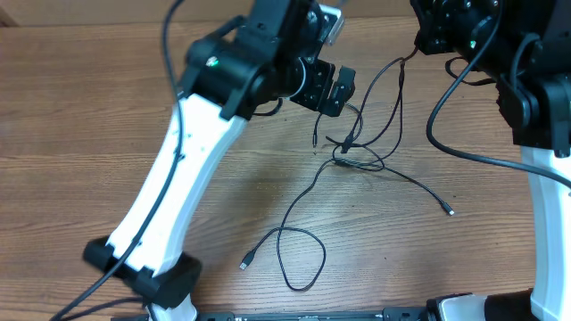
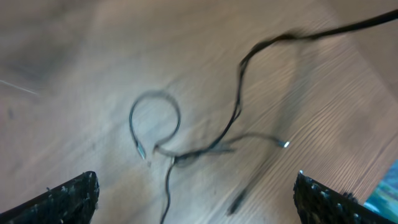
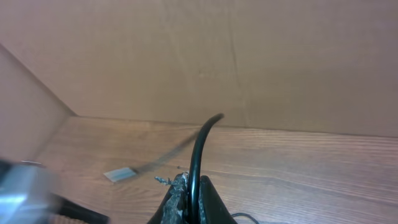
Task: Untangle cables
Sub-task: 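Raise the left gripper holding a cable, letting the strands hang down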
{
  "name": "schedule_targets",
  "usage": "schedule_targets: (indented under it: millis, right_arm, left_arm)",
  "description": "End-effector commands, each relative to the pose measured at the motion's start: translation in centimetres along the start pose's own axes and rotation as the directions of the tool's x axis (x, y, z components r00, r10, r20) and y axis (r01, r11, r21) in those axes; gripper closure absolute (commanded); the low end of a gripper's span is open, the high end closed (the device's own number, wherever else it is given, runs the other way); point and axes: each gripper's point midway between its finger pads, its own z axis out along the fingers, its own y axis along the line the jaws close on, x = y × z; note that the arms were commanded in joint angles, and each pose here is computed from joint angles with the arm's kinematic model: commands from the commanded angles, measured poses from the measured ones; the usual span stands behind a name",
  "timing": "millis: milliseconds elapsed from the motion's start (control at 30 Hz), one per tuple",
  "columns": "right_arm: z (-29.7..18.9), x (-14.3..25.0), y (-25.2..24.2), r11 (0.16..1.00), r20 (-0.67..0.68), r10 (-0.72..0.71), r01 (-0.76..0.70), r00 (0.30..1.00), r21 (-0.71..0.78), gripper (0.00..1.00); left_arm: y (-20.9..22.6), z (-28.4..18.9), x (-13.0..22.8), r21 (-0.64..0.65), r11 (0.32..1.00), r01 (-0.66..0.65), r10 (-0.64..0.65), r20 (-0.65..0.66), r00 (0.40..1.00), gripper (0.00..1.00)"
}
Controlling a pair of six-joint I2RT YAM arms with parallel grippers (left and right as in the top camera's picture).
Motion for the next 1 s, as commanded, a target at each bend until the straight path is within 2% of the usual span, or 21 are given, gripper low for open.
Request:
schedule_targets:
  millis: [0,133,233,400,500,600,633,700,733,800,867,967]
  right_arm:
    - [-0.3,-0.7,1.5,0.997,0.014,-0.024,0.025,1.000,-0.077,0.96]
    - [-0.3,-0.7,2.3,0.992,0.012,-0.025,0.026,1.000,-0.120,0.96]
    - [-0.4,-0.7,3.0,0.987,0.009,-0.028,0.029,1.000,-0.160,0.96]
    - [-0.6,-0.4,4.0,0.975,-0.003,-0.030,0.028,1.000,-0.222,0.96]
    - [-0.7,-0.4,4.2,0.973,-0.005,-0.030,0.028,1.000,-0.230,0.96]
    - [-0.8,-0.3,4.7,0.965,-0.010,-0.033,0.029,0.999,-0.262,0.96]
    - [-0.9,-0.2,5.1,0.959,-0.013,-0.034,0.029,0.999,-0.284,0.96]
    - [-1.1,-0.1,5.6,0.949,-0.020,-0.036,0.028,0.999,-0.314,0.96]
    - [-1.1,-0.1,5.7,0.947,-0.021,-0.036,0.027,0.999,-0.320,0.96]
    - [-1.1,-0.1,5.7,0.947,-0.021,-0.036,0.027,0.999,-0.319,0.96]
    - [-1.1,-0.1,5.7,0.947,-0.022,-0.028,0.020,0.999,-0.320,0.96]
    - [-1.1,-0.4,5.7,0.947,-0.027,0.022,-0.029,0.999,-0.319,0.96]
  left_arm:
    - [-1.8,-2.4,-1.5,0.056,0.994,-0.095,0.090,0.088,0.992,0.00]
    - [-3.9,-2.7,-1.6,0.172,0.978,-0.116,0.100,0.100,0.990,0.00]
    - [-5.3,-3.0,-1.3,0.239,0.946,-0.220,0.197,0.117,0.973,0.00]
    - [-8.0,-3.3,-0.6,0.316,0.838,-0.444,0.404,0.187,0.895,0.00]
    - [-8.9,-3.2,-0.2,0.319,0.792,-0.521,0.477,0.212,0.853,0.00]
    - [-9.4,-3.0,0.1,0.304,0.724,-0.620,0.570,0.243,0.785,0.00]
    - [-9.6,-2.8,0.2,0.300,0.701,-0.647,0.596,0.251,0.763,0.03]
    - [-9.7,-2.4,0.3,0.292,0.671,-0.682,0.631,0.258,0.731,0.16]
    - [-9.5,-2.1,0.4,0.282,0.668,-0.688,0.640,0.252,0.726,0.26]
    - [-8.9,-1.8,0.2,0.251,0.682,-0.687,0.648,0.231,0.726,0.34]
    - [-8.5,-1.7,0.1,0.236,0.692,-0.682,0.646,0.219,0.731,0.34]
    - [-8.5,-1.7,0.1,0.236,0.692,-0.683,0.646,0.221,0.731,0.23]
